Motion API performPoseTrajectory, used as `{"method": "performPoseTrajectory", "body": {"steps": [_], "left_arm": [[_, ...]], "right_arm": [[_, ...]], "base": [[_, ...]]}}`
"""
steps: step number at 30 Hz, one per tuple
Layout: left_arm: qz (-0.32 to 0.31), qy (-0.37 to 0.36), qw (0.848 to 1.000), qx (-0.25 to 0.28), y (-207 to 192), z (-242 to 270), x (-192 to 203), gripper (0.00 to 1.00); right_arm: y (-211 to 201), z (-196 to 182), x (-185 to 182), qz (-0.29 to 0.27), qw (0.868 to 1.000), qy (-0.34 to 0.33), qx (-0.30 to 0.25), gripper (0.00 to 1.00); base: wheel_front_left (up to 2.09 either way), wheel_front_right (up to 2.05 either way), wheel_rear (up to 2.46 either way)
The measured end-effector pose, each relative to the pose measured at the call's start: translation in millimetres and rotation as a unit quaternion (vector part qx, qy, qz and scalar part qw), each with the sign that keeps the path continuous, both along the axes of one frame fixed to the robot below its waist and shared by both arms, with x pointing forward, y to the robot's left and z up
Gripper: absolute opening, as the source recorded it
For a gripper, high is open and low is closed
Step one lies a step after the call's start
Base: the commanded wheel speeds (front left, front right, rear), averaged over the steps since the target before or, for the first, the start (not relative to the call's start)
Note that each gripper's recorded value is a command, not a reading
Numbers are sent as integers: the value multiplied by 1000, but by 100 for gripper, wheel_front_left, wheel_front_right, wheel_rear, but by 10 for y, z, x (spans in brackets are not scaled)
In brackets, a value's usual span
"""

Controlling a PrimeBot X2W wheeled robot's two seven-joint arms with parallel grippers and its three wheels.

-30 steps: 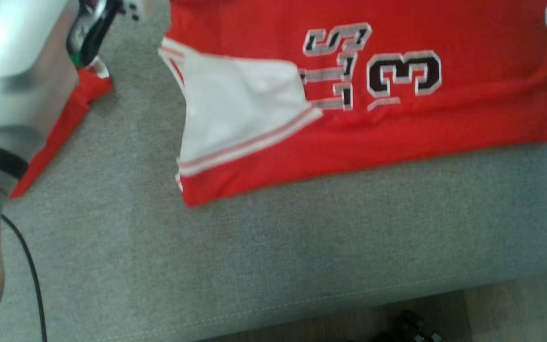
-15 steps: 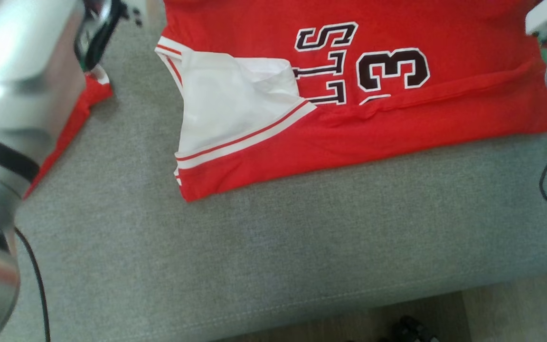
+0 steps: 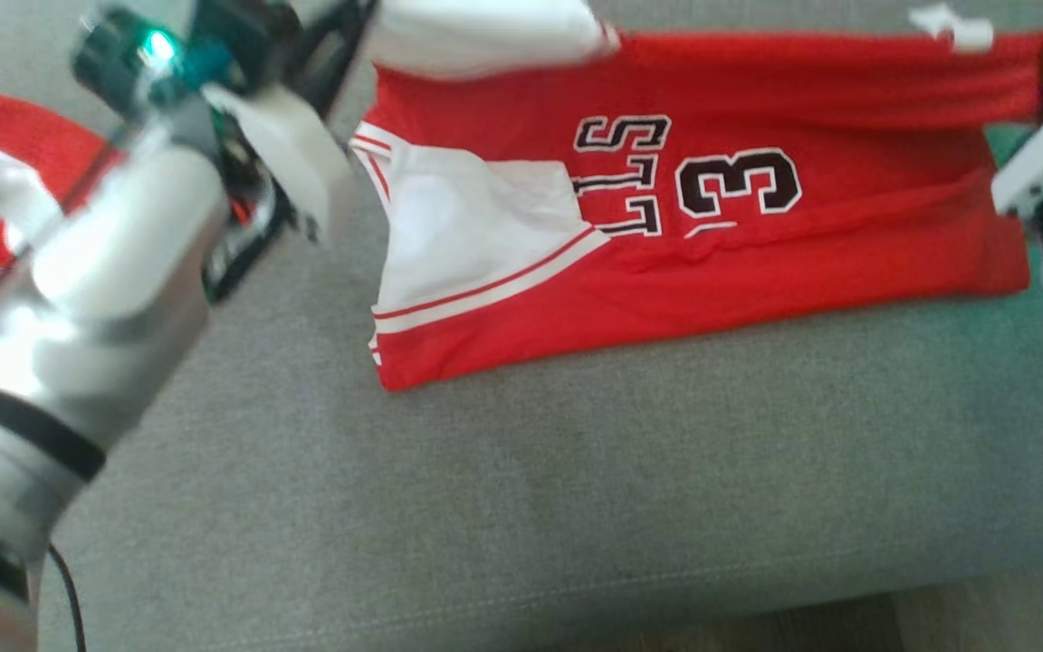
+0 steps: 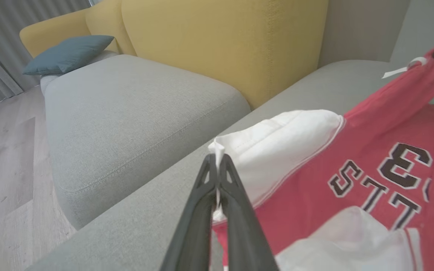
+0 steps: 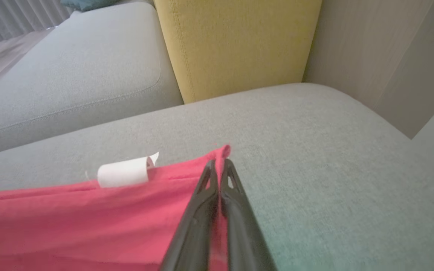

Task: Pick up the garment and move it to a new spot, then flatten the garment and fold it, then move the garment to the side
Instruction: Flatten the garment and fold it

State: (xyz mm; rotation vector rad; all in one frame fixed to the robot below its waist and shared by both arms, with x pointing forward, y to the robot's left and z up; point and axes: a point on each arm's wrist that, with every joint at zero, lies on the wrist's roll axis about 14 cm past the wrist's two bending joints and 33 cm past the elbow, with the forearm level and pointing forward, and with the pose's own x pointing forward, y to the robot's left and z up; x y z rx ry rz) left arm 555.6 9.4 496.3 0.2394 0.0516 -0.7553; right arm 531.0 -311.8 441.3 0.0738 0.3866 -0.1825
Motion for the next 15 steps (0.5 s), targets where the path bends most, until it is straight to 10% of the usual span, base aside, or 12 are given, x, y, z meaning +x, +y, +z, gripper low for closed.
{"method": "performPoseTrajectory", "body": {"steps": [15], "left_arm": [[-39,57,997,42,59,-153,-1003,0]], "right_arm": [[-60,-293,-686,30,990,138,-7,0]], "base": [[0,0,0]]}}
